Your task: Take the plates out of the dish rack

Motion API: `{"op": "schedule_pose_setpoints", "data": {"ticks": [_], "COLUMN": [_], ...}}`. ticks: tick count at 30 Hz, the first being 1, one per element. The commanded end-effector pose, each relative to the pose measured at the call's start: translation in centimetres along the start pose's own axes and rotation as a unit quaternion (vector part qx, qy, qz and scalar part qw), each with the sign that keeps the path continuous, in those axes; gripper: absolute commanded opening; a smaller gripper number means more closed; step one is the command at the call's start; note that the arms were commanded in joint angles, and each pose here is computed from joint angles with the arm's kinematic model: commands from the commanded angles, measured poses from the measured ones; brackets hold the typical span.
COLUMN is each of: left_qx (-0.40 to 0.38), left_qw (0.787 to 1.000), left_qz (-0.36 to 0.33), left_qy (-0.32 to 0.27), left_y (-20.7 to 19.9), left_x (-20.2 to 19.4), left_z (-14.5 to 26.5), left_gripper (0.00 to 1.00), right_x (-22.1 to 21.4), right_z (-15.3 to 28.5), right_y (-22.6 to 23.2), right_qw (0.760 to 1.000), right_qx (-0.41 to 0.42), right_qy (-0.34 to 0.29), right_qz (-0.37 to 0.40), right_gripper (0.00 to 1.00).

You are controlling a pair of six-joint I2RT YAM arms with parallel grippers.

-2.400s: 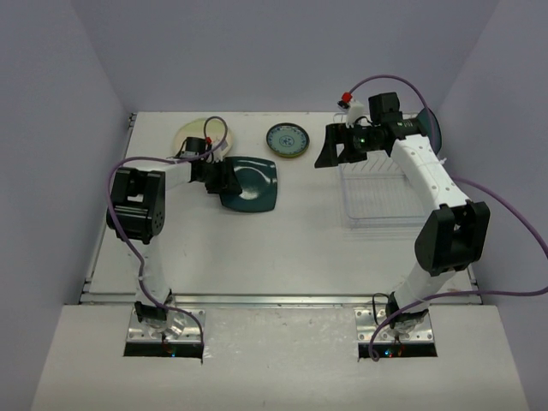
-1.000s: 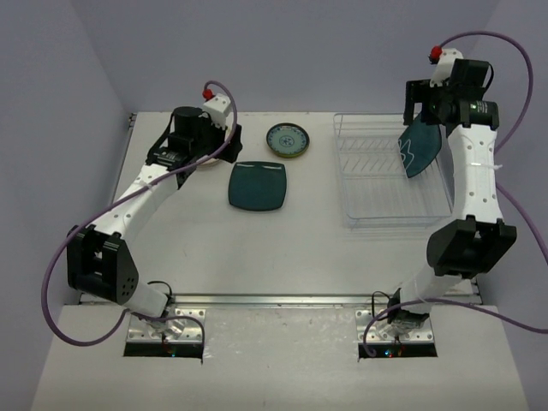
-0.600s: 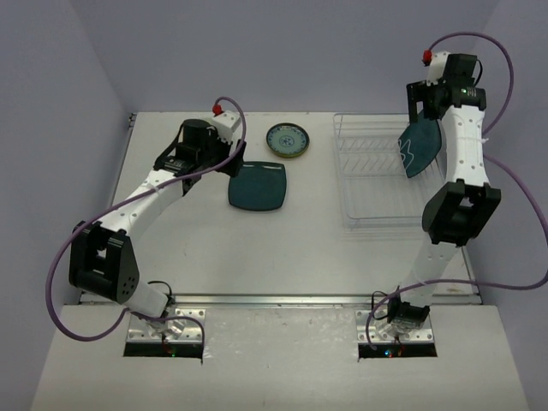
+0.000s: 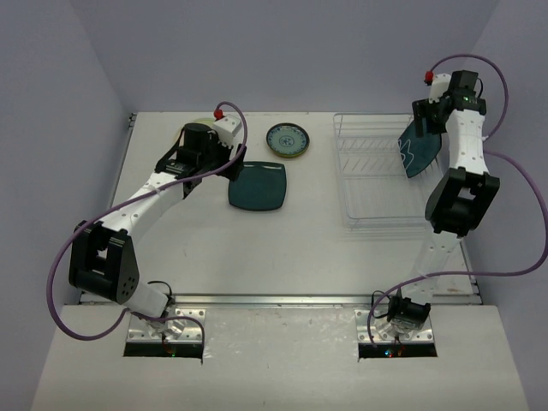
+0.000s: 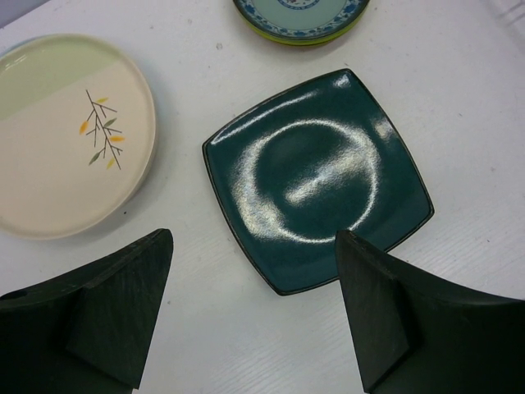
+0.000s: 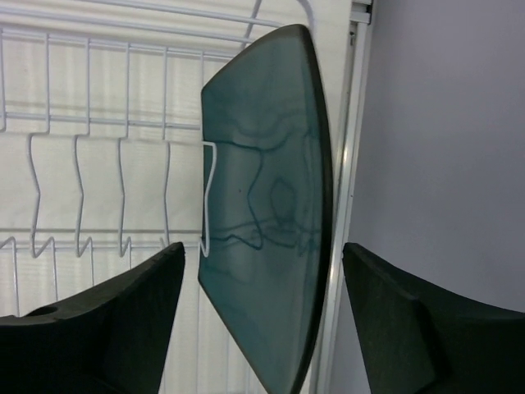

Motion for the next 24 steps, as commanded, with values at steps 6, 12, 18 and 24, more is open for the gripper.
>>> {"op": "schedule_pose_setpoints", "data": {"ticks": [6, 12, 18, 24], "left_qx": [-0.002, -0.003, -0.007, -0.026], "left_qw": [0.999, 0.999, 0.999, 0.999], "left_qz": [0.003, 0.005, 0.010, 0.010], "left_qy": [-0.042, -0.040, -0.038, -0.034], "left_y": [0.1, 0.1, -0.1, -0.5], "left_x": [2.3, 2.3, 2.2, 2.4], "left_z": [0.1, 0.0, 0.0, -0.1], "left_gripper": [0.78, 0.78, 0.83, 1.00], "right_x": [-0.8, -0.9, -0.3, 1.3], "right_z": [-0.7, -0.2, 1.5, 4.2], "right_y": [2.0, 1.9, 1.2, 0.6], "right_qw": [0.998, 0.999, 0.999, 1.000], "right_qx": [0.057, 0.053, 0.031, 0.011], "right_qy": [0.003, 0.012, 0.009, -0.025], "right_qz": [0.007, 0.006, 0.008, -0.001], "right_gripper": [0.58, 0.32, 0.11, 0.00]}}
Point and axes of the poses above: each gripper's point midway between its finger pads, its own z axis back along the fingers, its own y axis along the line the jaws close on, x = y × z, the point moved 4 cm from there along z, back along the fingers, and after that the axes turned 2 degrees about -z, right-handed, at the moved point
